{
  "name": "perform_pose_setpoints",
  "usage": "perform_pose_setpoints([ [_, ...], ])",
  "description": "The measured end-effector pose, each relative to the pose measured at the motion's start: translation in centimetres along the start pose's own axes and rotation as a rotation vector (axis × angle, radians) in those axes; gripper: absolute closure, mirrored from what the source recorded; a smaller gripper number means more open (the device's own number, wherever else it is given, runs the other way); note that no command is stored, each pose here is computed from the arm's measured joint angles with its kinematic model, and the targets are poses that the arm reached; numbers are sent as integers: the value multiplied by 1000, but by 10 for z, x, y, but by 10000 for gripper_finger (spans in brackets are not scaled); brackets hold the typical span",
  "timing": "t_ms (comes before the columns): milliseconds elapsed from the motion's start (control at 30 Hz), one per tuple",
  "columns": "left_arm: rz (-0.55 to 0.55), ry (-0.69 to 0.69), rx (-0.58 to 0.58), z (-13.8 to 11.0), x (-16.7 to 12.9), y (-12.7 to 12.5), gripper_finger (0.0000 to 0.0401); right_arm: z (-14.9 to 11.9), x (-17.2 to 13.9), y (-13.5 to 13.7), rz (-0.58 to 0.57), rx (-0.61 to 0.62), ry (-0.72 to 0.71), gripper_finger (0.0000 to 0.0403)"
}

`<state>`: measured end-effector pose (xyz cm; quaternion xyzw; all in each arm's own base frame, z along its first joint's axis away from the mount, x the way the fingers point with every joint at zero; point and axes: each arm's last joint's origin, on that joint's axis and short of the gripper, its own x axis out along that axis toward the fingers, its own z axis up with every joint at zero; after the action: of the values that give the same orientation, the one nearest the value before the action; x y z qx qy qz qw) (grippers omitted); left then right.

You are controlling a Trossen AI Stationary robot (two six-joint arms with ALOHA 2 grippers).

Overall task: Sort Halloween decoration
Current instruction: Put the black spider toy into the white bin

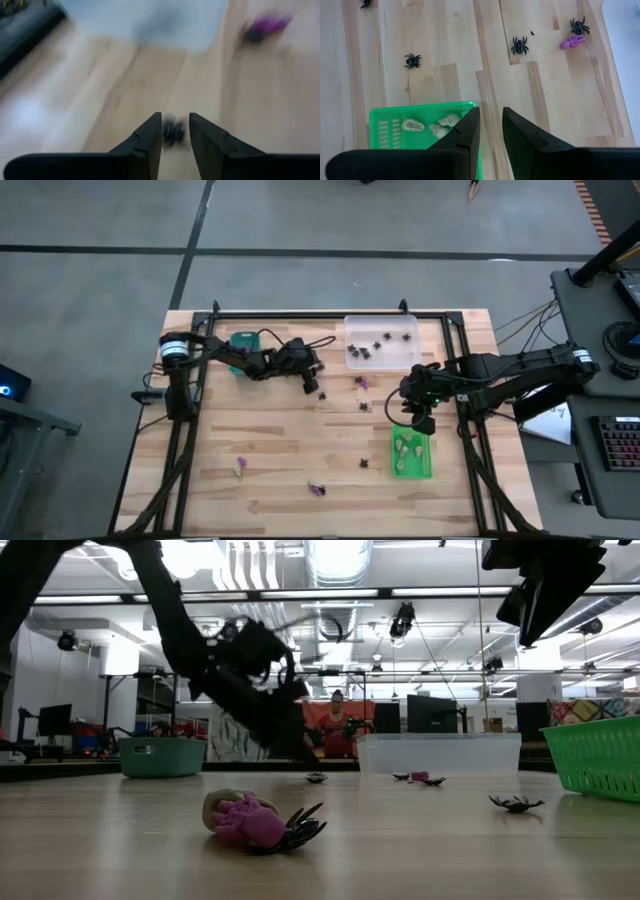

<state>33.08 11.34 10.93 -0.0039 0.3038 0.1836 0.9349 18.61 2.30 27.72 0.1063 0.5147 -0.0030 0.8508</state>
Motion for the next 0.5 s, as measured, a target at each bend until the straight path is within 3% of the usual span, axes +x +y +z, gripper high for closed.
perform_pose_setpoints([
  [267, -36, -147, -32, 44, -47, 5, 320, 0, 0, 0, 2, 0, -5, 330],
  [500, -36, -101, 19, 35, -54, 5, 294, 1, 0, 0, 4, -2, -11, 330],
])
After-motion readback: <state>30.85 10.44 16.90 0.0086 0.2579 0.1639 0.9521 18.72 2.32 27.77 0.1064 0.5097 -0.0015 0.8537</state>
